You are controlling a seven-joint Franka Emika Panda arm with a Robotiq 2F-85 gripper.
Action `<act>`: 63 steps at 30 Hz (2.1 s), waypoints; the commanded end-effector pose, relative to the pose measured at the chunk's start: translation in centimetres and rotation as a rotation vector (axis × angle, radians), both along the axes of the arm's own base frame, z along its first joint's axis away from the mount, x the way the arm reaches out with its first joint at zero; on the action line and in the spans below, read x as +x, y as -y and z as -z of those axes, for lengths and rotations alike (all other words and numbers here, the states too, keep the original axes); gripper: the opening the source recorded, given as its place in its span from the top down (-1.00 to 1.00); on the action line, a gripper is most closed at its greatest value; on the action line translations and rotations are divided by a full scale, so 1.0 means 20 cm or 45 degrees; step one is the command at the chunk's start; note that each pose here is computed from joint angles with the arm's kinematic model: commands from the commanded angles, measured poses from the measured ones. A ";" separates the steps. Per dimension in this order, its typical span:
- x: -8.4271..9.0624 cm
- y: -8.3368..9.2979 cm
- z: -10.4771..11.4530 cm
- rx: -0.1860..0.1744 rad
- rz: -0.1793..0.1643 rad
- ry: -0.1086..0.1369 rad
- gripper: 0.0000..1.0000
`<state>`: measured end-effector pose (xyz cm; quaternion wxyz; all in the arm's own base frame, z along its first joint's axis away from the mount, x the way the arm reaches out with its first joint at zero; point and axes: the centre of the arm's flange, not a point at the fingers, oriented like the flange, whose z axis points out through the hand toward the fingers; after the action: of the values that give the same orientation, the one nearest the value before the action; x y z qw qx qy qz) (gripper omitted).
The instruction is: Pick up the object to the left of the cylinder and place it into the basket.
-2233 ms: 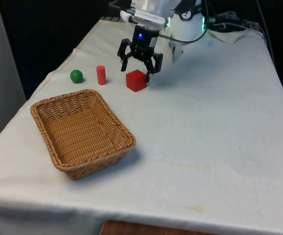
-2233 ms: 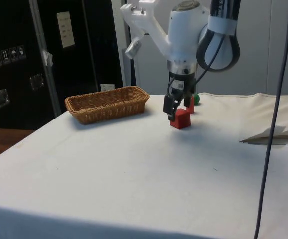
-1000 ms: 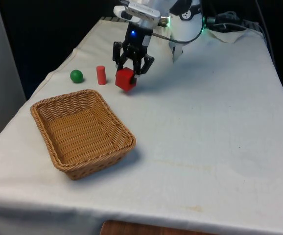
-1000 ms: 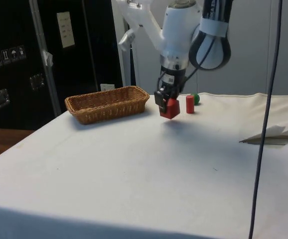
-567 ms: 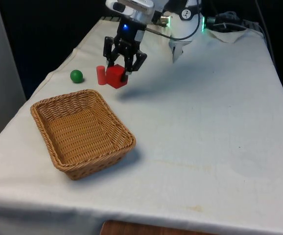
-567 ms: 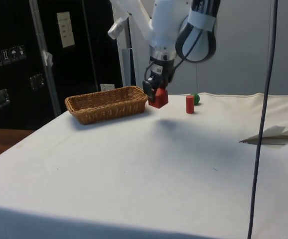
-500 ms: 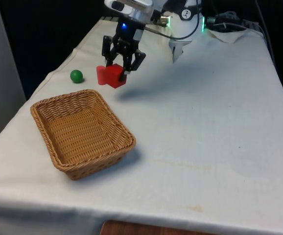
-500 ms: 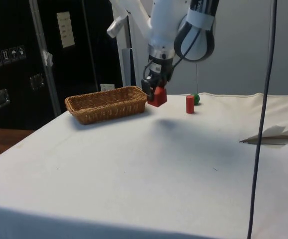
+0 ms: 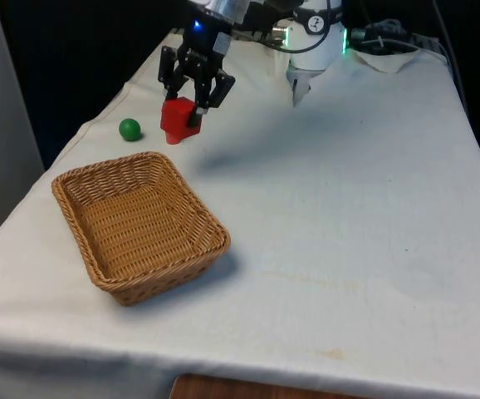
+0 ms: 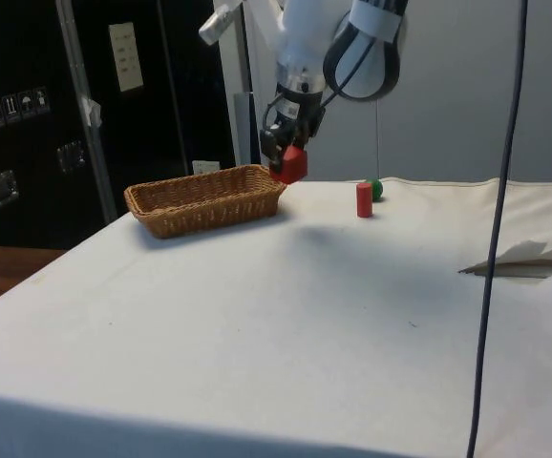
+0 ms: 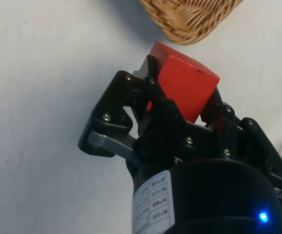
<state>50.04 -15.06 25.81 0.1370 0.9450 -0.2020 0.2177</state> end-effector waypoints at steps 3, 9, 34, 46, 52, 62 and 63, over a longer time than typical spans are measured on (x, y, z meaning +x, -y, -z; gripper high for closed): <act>0.01 -0.01 -0.04 0.021 0.000 0.029 0.94; 0.05 0.01 -0.07 0.019 0.008 0.056 0.94; 0.36 0.02 -0.26 -0.027 0.057 0.094 0.94; 0.48 0.00 -0.31 -0.024 0.079 0.107 0.94; 0.54 -0.02 -0.30 -0.010 0.095 0.110 0.94; 0.64 -0.02 -0.23 -0.025 0.120 0.111 0.94; 0.65 -0.03 -0.22 -0.027 0.123 0.112 0.94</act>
<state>62.49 -14.99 30.05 0.1599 0.9191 -0.2531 0.2563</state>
